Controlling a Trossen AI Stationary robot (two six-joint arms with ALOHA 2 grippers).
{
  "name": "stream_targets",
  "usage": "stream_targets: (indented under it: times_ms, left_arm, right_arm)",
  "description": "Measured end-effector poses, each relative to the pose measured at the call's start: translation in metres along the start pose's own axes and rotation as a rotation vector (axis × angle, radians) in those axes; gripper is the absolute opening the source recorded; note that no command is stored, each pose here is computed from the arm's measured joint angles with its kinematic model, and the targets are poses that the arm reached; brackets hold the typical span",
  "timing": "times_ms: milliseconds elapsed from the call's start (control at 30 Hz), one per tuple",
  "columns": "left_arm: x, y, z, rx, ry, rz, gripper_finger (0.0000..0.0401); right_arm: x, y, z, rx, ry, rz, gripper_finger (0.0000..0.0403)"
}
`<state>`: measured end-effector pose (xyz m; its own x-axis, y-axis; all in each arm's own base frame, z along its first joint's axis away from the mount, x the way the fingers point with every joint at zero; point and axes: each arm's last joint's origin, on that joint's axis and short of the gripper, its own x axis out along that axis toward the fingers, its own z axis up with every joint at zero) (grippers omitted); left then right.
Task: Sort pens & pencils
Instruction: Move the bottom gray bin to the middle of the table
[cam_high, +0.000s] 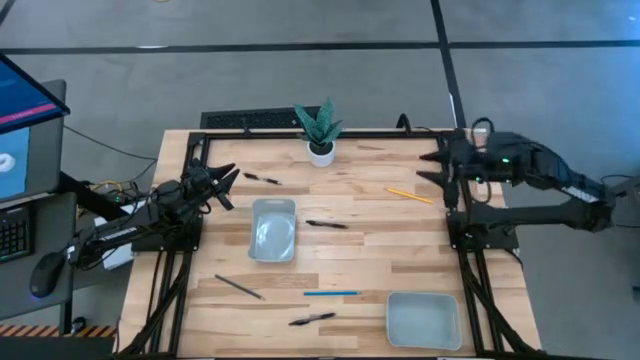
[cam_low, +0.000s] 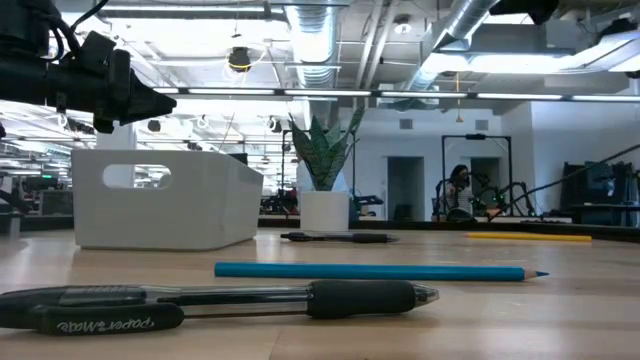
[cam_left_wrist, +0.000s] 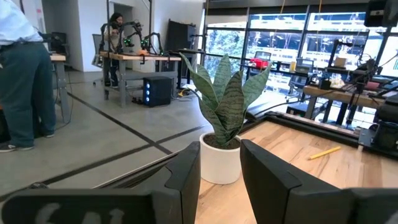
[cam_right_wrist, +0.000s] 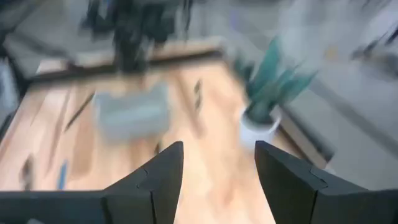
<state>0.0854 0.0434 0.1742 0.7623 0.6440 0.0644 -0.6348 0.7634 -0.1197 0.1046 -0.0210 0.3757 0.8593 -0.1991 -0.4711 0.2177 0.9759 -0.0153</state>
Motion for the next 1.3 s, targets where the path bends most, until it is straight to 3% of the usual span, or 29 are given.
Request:
stream_targets:
  times_ms: [300,567,700,867,1300]
  left_arm:
    - [0.000,0.000,0.000,0.001,0.003,0.000,0.0103]
    - [0.000,0.000,0.000,0.002,0.004,0.000,0.0103]
    - [0.000,0.000,0.000,0.016,0.004,0.000,0.0103]
    - [0.000,0.000,0.000,0.061,0.005,0.000,0.0103]
    - [0.000,0.000,0.000,0.055,0.006,0.000,0.0103]
  right_arm:
    - [0.047,0.045,0.002,0.079,0.483,0.320,0.0221]
    - [0.056,0.106,-0.013,0.119,0.713,0.418,0.0221]
    - [0.049,0.130,-0.023,0.227,0.790,0.366,0.0221]
    - [0.046,0.159,-0.038,0.225,0.808,0.255,0.0221]
    - [0.072,0.218,-0.091,-0.031,0.968,0.056,0.0221]
